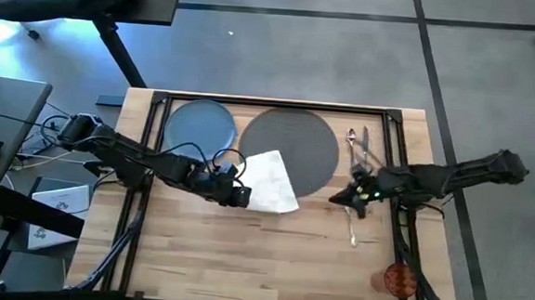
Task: Set table place
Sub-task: Fold the white table napkin
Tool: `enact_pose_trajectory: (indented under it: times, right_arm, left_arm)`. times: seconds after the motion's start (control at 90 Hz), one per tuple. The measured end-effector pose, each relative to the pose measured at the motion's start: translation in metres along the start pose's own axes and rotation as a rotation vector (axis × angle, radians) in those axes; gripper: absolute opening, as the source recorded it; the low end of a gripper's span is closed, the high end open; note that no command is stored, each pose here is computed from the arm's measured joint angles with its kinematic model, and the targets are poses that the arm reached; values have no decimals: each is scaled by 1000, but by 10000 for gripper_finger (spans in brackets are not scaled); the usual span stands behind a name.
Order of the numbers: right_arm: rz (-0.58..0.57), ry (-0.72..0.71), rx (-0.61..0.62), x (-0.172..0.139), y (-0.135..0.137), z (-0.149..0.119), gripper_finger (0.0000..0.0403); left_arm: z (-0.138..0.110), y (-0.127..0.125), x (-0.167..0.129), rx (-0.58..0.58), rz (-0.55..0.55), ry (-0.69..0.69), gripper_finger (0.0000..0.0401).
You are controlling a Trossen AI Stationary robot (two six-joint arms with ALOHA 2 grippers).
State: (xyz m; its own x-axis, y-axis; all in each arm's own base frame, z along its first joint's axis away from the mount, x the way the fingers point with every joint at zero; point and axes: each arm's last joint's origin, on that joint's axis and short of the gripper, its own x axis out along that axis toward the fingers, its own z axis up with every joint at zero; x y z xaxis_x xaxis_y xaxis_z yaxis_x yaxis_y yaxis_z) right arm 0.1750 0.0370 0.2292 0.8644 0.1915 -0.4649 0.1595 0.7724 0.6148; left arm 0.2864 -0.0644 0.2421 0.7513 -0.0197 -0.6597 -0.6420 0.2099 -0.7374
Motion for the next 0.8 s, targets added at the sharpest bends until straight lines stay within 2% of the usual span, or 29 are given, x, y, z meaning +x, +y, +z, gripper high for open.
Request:
enact_pose_trajectory:
  times: [0.156,0.267,0.356,0.411,0.522,0.611,0.722,0.8]
  right_arm:
    - [64,10,-190,40,19,19,0]
    - [100,-5,-363,66,36,36,4]
    - [99,0,-484,84,51,50,24]
    - [47,9,-543,95,58,58,47]
    - [-129,18,-661,118,65,72,100]
    - [-205,36,-763,136,70,78,130]
    - [-262,79,-832,157,72,81,139]
    - [-315,99,-831,165,73,84,118]
  left_arm:
    - [8,-13,-2,-35,-131,-22,0]
    - [13,-14,-1,-40,-151,-38,0]
    - [17,-15,-1,-47,-158,-49,0]
    - [20,-15,-1,-44,-157,-50,0]
    - [23,-16,-1,-38,-174,-29,0]
    - [24,-17,-1,-25,-188,-23,0]
    - [26,-18,-1,-22,-199,-12,0]
    - [26,-18,-1,-12,-200,-7,0]
